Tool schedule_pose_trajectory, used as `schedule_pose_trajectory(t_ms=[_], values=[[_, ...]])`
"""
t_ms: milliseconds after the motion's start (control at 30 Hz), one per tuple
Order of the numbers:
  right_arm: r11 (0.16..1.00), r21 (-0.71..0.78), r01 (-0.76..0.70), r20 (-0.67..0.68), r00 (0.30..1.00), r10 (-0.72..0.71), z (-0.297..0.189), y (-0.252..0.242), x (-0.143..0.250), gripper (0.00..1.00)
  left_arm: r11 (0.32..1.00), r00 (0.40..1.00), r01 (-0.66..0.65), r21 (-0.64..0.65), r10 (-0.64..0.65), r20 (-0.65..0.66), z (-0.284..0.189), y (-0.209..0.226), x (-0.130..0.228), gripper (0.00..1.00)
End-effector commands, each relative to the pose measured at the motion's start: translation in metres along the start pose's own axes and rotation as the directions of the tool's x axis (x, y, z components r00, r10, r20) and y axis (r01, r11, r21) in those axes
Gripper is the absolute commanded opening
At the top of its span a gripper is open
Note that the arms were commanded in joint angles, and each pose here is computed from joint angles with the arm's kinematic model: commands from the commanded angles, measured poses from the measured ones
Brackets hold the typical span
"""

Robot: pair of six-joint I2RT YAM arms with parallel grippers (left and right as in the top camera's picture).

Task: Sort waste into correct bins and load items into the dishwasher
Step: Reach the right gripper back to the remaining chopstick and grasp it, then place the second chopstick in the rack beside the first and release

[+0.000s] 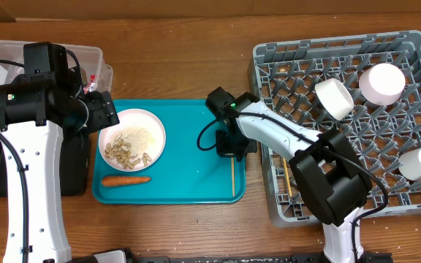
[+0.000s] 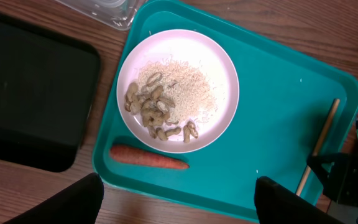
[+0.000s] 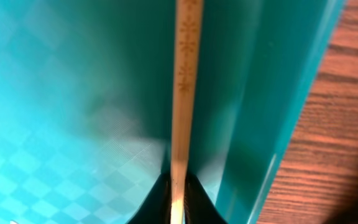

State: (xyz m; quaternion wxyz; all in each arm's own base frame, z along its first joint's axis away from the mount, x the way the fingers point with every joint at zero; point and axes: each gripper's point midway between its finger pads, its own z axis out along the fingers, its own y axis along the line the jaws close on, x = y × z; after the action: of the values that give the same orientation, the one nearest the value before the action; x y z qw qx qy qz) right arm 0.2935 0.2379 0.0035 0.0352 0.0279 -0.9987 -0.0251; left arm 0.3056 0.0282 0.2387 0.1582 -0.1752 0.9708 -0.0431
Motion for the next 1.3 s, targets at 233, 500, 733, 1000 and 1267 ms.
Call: schedule_pose_trajectory(t_ms=[233,500,733,1000,1267], values=[[0.998,-0.009,0.063,0.032,0.998,-0.063,-0.044,0.006,-0.005,0.04,1.000,1.000,0.000,0.004,-0.001,0.015,-0.006,-0.001,-0.002,0.80],[0.986,0.074,0.152,0.289,0.943,-0.167,-0.179,-0.028,-0.027,0.04,1.000,1.000,0.001,0.004,-0.001,0.015,-0.006,-0.001,-0.002,0.80],[0.985,0.153,0.079,0.238,0.965,-0.115,-0.197,-0.103,-0.021,0.04,1.000,1.000,0.001,0.004,-0.001,0.015,-0.006,-0.001,-0.002,0.80],[0.986,0.127,0.112,0.084,0.989,-0.123,-0.137,-0.125,-0.004,0.04,1.000,1.000,0.001,0.004,-0.001,0.014,-0.006,-0.001,-0.001,0.80],[0.988,0.078,0.133,0.027,0.990,-0.135,-0.092,-0.121,0.009,0.04,1.000,1.000,0.001,0.004,-0.001,0.013,-0.006,-0.001,-0.001,0.80]])
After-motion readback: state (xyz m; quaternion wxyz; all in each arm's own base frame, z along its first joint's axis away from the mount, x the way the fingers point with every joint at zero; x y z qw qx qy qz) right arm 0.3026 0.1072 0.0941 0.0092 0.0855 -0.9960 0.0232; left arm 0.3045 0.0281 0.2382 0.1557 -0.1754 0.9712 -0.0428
